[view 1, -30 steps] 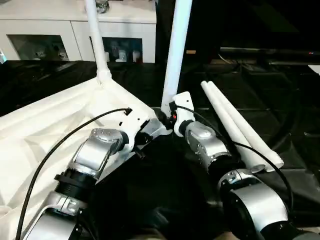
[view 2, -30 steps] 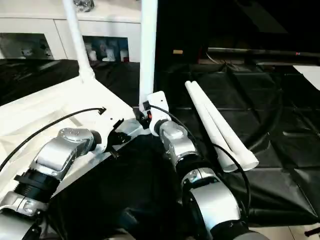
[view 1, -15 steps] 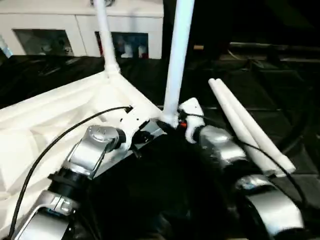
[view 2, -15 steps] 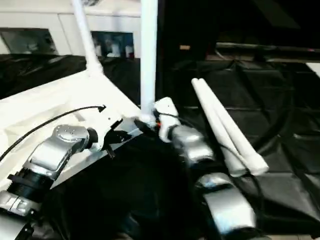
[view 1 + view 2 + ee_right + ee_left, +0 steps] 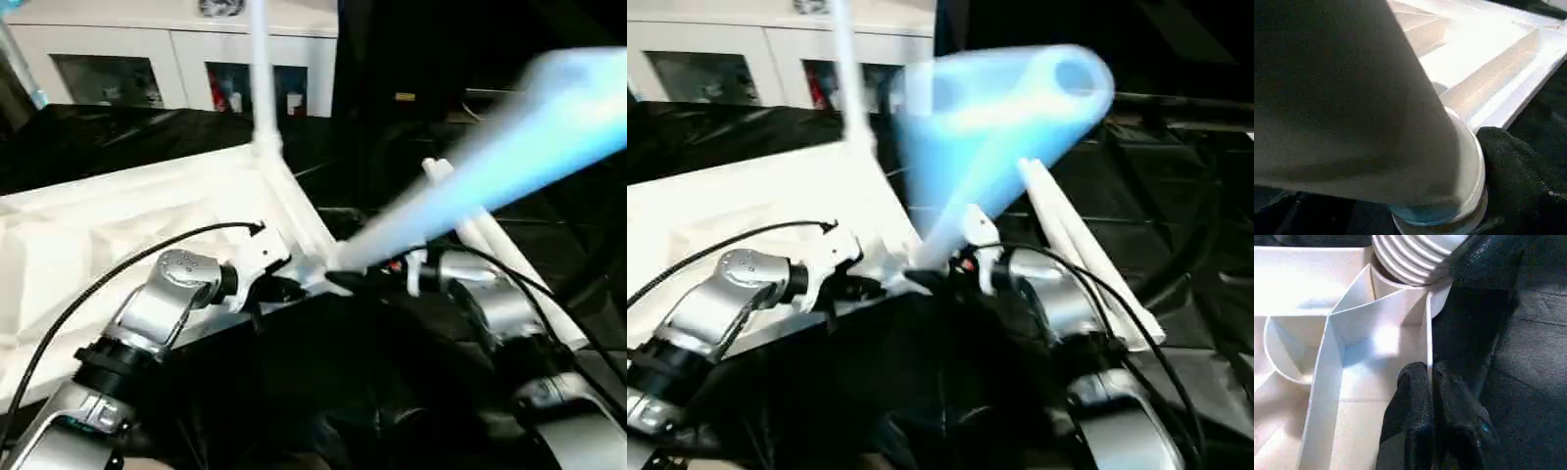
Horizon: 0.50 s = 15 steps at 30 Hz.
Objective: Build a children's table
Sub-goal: Insert table leg to table base
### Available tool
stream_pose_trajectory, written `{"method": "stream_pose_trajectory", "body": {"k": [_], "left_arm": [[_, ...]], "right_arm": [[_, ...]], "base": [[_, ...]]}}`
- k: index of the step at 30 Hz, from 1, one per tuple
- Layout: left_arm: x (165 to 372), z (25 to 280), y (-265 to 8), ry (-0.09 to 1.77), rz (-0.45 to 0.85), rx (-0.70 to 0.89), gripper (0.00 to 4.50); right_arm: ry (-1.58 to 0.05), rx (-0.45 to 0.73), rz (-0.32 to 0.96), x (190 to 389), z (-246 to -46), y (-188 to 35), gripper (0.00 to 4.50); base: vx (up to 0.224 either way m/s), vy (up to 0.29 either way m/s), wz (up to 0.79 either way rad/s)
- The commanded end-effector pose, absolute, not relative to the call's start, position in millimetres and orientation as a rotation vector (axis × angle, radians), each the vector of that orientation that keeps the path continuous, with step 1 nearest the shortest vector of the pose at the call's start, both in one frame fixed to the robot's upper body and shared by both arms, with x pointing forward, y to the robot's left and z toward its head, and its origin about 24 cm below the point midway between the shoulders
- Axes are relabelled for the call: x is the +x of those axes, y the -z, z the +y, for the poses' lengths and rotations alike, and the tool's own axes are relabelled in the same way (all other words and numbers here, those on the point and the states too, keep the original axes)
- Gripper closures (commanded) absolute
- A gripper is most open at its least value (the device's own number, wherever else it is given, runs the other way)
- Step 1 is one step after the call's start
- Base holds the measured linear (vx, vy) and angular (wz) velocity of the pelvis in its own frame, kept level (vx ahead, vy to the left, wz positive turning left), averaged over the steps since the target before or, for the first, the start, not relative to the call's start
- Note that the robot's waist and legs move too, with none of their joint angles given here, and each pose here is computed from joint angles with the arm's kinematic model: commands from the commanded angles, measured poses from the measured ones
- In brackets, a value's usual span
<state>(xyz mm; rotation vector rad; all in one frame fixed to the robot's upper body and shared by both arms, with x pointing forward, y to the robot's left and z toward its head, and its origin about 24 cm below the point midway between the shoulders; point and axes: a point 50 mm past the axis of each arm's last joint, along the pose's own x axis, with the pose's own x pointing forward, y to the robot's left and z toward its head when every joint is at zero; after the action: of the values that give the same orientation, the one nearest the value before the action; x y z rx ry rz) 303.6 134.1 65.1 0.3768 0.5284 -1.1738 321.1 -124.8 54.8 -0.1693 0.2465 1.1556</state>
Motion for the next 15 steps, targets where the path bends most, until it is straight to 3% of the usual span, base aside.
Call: {"method": "stream_pose_trajectory", "body": {"k": [1, 4, 5, 15], "left_arm": [[301.5, 119.0, -82.8, 1.273, 0.411, 0.388, 4.50], [300.7, 119.1, -82.7, 1.285, 0.414, 0.389, 4.50], [299.6, 119.8, -82.4, 1.295, 0.417, 0.390, 4.50], [295.1, 122.4, -81.0, 1.331, 0.433, 0.395, 4.50]], "right_arm": [[-1.185, -0.174, 0.257, 316.4, -117.9, -53.4, 0.68], [-1.191, -0.162, 0.265, 314.5, -115.6, -51.6, 0.68], [-1.199, -0.151, 0.272, 312.7, -114.1, -50.7, 0.95], [-1.219, -0.119, 0.307, 309.2, -120.4, -50.4, 1.57]], "base": [[0.000, 0.000, 0.00], [0.000, 0.000, 0.00], [0.000, 0.000, 0.00], [0.000, 0.000, 0.00]]}}
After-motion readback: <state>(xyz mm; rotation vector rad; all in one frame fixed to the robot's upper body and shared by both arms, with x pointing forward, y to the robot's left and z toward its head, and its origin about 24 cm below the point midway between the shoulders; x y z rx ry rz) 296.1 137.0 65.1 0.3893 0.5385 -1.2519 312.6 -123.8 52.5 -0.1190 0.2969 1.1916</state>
